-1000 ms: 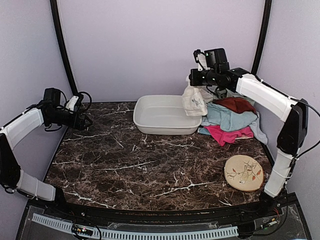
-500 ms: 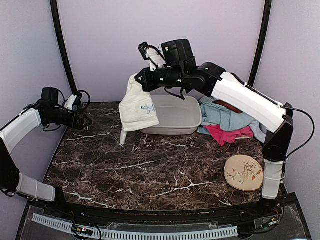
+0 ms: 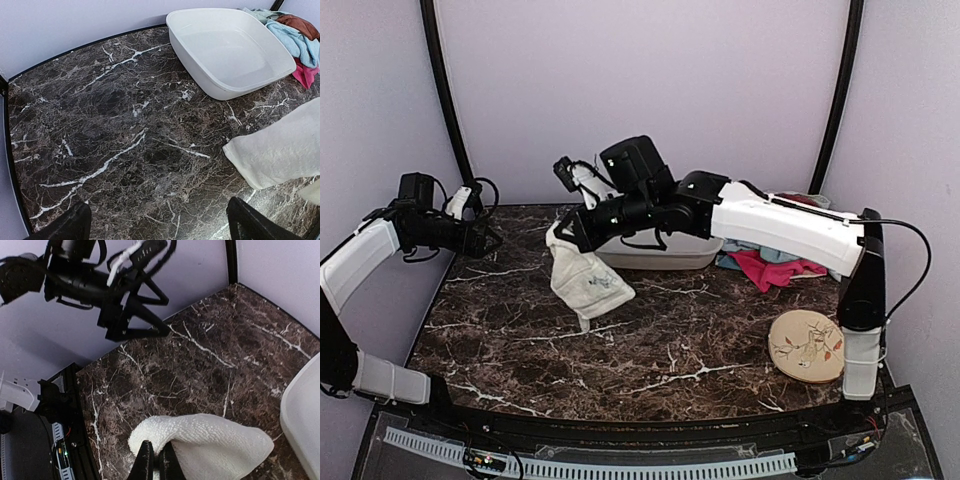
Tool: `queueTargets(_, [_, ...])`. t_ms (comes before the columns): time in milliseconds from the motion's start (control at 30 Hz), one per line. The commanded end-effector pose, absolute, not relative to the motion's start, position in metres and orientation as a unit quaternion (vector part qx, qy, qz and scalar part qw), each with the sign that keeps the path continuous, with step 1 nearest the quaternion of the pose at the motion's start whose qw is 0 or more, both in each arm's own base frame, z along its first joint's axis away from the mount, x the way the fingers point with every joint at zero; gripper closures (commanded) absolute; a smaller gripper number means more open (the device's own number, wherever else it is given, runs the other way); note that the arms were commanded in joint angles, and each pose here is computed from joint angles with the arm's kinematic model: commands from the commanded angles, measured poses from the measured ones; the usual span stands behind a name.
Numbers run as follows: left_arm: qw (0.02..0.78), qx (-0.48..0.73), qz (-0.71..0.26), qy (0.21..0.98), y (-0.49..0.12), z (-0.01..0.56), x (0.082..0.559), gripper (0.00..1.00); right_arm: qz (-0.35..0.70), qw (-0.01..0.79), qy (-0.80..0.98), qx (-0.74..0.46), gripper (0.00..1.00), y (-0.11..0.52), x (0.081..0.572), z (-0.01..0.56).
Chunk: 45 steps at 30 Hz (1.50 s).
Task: Roll the towels
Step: Place the towel at the center of the board, then pick up the towel from the center of the board.
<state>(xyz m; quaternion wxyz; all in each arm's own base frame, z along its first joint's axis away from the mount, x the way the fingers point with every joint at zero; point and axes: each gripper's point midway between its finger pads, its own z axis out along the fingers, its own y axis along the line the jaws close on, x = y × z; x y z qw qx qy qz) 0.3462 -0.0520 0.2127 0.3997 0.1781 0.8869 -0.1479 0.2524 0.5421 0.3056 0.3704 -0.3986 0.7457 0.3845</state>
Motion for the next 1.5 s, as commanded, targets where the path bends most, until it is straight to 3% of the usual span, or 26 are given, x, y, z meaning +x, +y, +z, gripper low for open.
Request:
queueTargets(0, [0.415, 0.199, -0.129, 0.878, -0.049, 0.218, 0.341, 0.03, 0.383, 0.321, 0.773, -0.39, 1.0, 0.517, 0.229, 0.258])
queueTargets(333, [0.362, 0.329, -0.091, 0.867, -0.096, 0.172, 0.321, 0.01, 0.257, 0.267, 0.862, -0.345, 0.88, 0.41, 0.209, 0.168])
queueTargets(467, [0.32, 0.385, -0.111, 0.858, -0.129, 0.148, 0.31, 0.03, 0.243, 0.233, 0.874, -0.35, 0.7, 0.388, 0.192, 0.147])
queueTargets(667, [0.268, 0.464, -0.098, 0.839, -0.171, 0.102, 0.304, 0.05, 0.199, 0.237, 0.894, -0.324, 0.69, 0.349, 0.19, 0.145])
queueTargets(800, [0.26, 0.473, -0.107, 0.835, -0.195, 0.091, 0.32, 0.05, 0.196, 0.25, 0.905, -0.283, 0.53, 0.329, 0.192, 0.142])
queueTargets(1167, [0.251, 0.467, -0.154, 0.834, -0.25, 0.082, 0.365, 0.14, 0.207, 0.239, 0.92, -0.231, 0.52, 0.307, 0.185, 0.118])
queueTargets(1467, [0.193, 0.461, -0.187, 0.846, -0.252, 0.05, 0.345, 0.26, 0.221, 0.24, 0.917, -0.23, 0.53, 0.311, 0.186, 0.115])
